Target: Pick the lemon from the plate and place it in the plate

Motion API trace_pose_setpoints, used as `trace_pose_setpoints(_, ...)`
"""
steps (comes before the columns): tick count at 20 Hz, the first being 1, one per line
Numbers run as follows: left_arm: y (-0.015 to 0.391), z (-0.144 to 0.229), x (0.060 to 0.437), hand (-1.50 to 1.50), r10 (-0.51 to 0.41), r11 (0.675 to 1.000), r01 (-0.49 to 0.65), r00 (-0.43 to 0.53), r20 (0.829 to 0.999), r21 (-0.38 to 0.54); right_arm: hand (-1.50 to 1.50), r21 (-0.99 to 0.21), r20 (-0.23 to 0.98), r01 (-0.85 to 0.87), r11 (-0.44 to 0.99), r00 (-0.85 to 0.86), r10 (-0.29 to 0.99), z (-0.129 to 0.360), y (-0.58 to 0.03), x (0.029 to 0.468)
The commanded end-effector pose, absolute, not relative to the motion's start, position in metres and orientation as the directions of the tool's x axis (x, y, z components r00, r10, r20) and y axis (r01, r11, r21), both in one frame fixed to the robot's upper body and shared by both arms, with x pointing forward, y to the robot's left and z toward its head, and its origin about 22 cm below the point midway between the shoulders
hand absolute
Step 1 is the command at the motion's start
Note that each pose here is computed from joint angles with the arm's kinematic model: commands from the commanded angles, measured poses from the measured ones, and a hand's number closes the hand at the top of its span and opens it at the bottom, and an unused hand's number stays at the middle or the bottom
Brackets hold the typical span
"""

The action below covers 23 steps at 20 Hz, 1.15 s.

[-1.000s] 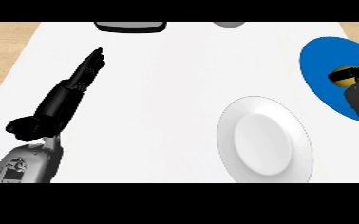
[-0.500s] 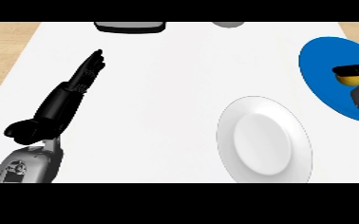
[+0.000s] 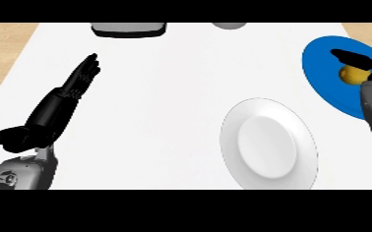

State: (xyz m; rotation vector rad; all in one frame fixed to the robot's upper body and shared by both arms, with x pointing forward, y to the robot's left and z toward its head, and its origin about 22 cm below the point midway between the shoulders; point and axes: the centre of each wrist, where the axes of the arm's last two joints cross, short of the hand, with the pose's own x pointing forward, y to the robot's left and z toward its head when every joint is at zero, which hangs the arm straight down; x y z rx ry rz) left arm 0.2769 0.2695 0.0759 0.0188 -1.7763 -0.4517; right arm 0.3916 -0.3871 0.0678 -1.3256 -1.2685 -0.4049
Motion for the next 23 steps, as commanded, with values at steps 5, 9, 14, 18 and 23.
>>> trace_pose_setpoints(5, 0.277, 0.080, 0.273, 0.00, -0.260, 0.927, 0.209, -0.246, 0.934, 0.313, -1.50, -0.222, 0.939, 0.869, 0.443, 0.069, 0.337, 0.084, -0.421, 0.345)
trace_pose_setpoints(9, 0.278, 0.059, 0.257, 0.00, -0.257, 0.926, 0.213, -0.249, 0.934, 0.311, -1.50, -0.240, 0.935, 0.849, 0.471, 0.072, 0.347, 0.072, -0.424, 0.302)
trace_pose_setpoints(14, 0.264, 0.074, 0.278, 0.00, -0.263, 0.924, 0.218, -0.228, 0.937, 0.313, -1.50, -0.253, 0.934, 0.838, 0.484, 0.082, 0.347, 0.085, -0.421, 0.247)
trace_pose_setpoints(18, 0.251, 0.070, 0.270, 0.00, -0.264, 0.924, 0.210, -0.257, 0.930, 0.321, -1.50, -0.288, 0.921, 0.833, 0.472, 0.106, 0.374, 0.090, -0.419, 0.210)
trace_pose_setpoints(23, 0.250, 0.070, 0.268, 0.00, -0.247, 0.927, 0.217, -0.258, 0.934, 0.305, -1.50, -0.272, 0.926, 0.804, 0.530, 0.068, 0.372, 0.084, -0.410, 0.205)
